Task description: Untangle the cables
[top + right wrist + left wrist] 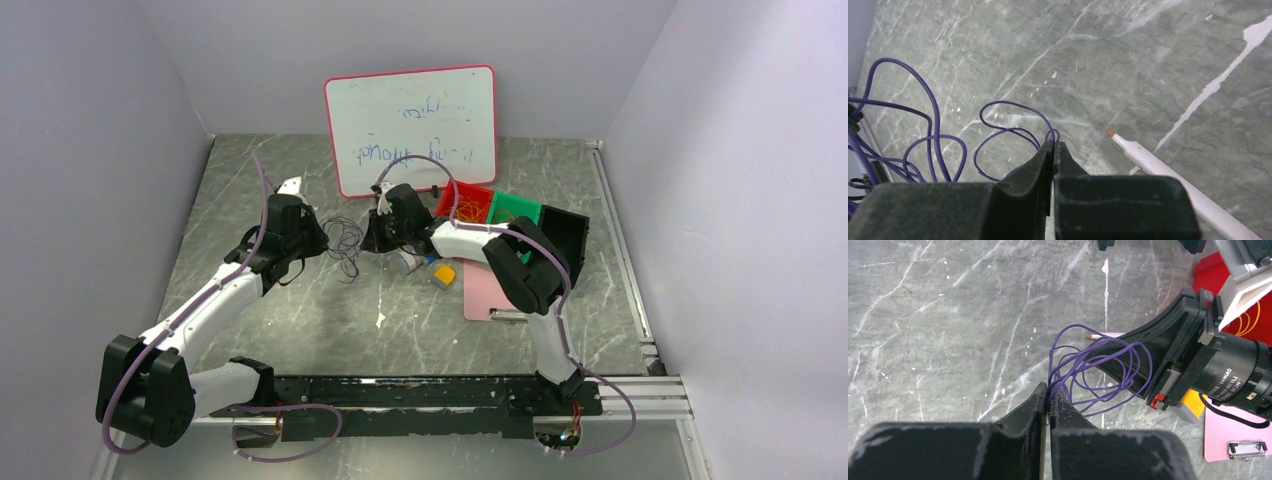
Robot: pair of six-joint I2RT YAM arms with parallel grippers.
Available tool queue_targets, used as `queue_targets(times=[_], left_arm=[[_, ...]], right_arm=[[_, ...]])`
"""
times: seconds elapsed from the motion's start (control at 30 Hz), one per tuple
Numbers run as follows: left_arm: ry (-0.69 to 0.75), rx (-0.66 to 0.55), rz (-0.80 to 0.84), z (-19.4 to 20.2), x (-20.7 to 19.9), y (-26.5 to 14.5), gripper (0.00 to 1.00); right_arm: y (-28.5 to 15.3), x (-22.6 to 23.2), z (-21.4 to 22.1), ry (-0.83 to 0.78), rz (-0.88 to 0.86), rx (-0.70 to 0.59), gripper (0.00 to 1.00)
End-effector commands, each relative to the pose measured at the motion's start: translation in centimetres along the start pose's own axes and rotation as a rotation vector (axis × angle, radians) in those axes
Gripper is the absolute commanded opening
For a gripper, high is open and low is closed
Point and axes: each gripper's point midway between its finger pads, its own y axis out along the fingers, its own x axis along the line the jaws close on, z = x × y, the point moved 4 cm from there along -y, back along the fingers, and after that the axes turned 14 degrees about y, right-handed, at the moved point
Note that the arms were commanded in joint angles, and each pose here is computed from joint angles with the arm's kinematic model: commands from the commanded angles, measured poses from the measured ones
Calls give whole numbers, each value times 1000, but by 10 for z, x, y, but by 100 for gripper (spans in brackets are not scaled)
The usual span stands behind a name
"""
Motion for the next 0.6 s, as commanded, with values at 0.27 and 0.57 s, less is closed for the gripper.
queue_targets(times=[0.27,0.57], left_arm=[[-11,-27,-59,-7,9,-2,7],[-31,-21,-164,-9,22,-5,7]], right_arm=[[-49,5,-43,-93,119,-218,0],[-97,-22,-74,-52,197,-330,0]])
